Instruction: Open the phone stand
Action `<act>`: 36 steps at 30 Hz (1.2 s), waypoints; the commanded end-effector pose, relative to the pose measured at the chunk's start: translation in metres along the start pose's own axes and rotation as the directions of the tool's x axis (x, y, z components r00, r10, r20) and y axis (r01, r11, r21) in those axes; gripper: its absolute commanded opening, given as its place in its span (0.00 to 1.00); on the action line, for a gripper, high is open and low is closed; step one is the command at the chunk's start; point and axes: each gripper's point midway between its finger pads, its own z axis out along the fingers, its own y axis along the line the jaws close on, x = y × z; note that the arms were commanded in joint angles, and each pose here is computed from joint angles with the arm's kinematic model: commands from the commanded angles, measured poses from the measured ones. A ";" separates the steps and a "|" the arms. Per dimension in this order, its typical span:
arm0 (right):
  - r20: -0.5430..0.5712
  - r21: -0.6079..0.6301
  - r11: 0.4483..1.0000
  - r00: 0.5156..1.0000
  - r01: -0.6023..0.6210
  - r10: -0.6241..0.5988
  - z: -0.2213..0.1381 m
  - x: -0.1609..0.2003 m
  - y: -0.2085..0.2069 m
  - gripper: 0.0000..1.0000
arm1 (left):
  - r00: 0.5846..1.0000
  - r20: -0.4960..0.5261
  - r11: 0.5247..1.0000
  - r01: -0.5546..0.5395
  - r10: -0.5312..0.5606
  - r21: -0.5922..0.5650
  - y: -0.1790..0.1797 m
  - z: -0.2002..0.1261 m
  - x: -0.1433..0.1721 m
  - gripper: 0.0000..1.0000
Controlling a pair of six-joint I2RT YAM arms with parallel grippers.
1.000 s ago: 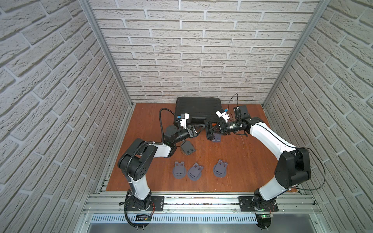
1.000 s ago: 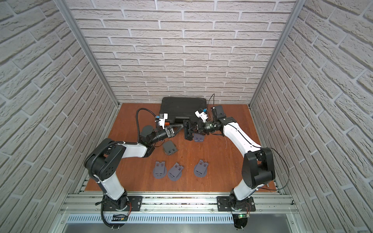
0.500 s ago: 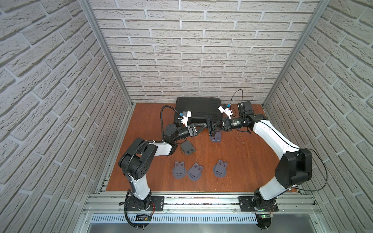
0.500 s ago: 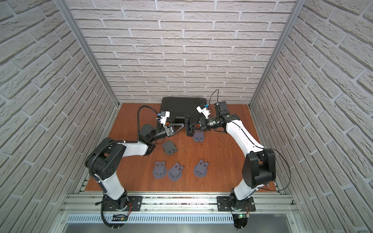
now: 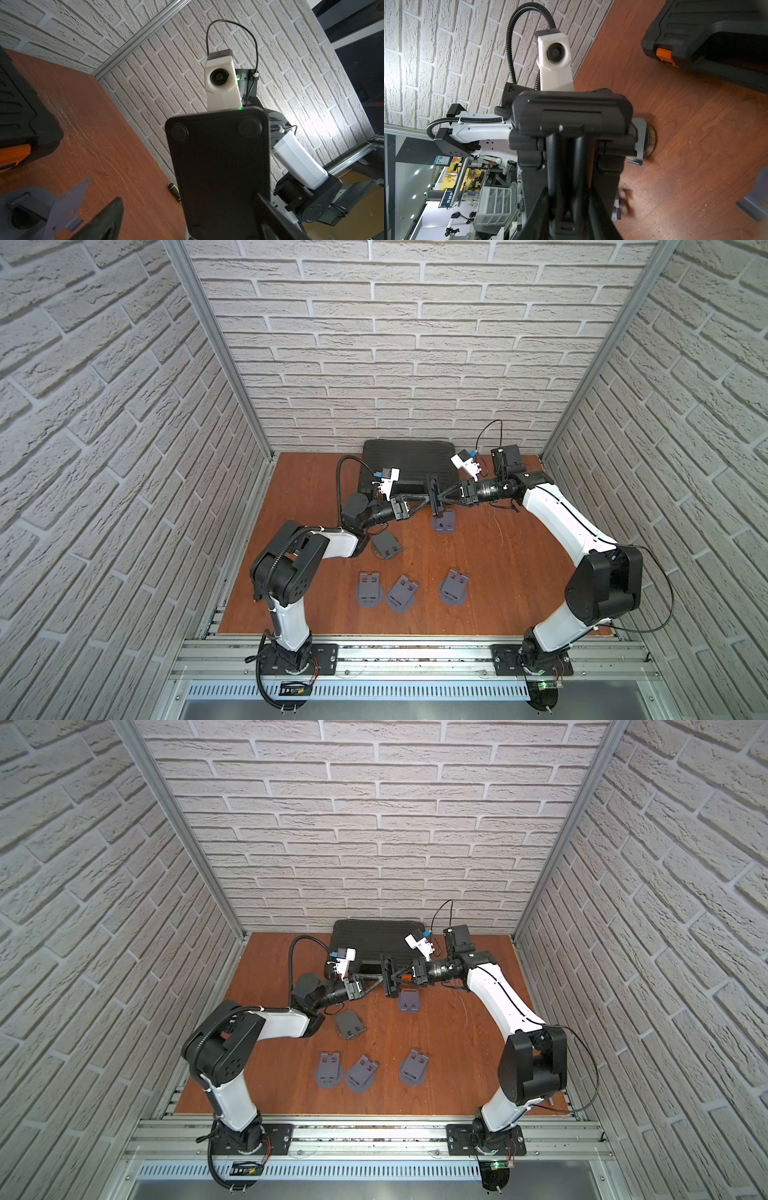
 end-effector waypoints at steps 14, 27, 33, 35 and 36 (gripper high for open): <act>0.004 -0.048 0.996 0.998 0.069 -0.069 -0.002 -0.009 0.013 0.07 | 0.992 0.028 0.987 -0.125 0.123 0.097 -0.042 -0.002 -0.008 0.96; 0.014 -0.051 0.996 0.997 0.071 -0.070 -0.006 -0.010 0.013 0.06 | 0.990 0.030 0.984 -0.138 0.136 0.109 -0.052 -0.006 -0.010 0.96; 0.014 -0.076 0.994 0.997 0.081 -0.080 -0.006 -0.011 0.017 0.07 | 0.991 0.011 0.983 -0.137 0.136 0.125 -0.052 0.002 -0.005 0.96; 0.012 -0.083 0.993 0.997 0.083 -0.082 -0.006 -0.011 0.019 0.07 | 0.990 0.004 0.981 -0.140 0.140 0.136 -0.054 0.005 -0.004 0.96; 0.013 -0.084 0.993 0.996 0.084 -0.083 -0.006 -0.011 0.019 0.07 | 0.989 0.002 0.979 -0.143 0.145 0.142 -0.055 0.007 -0.005 0.96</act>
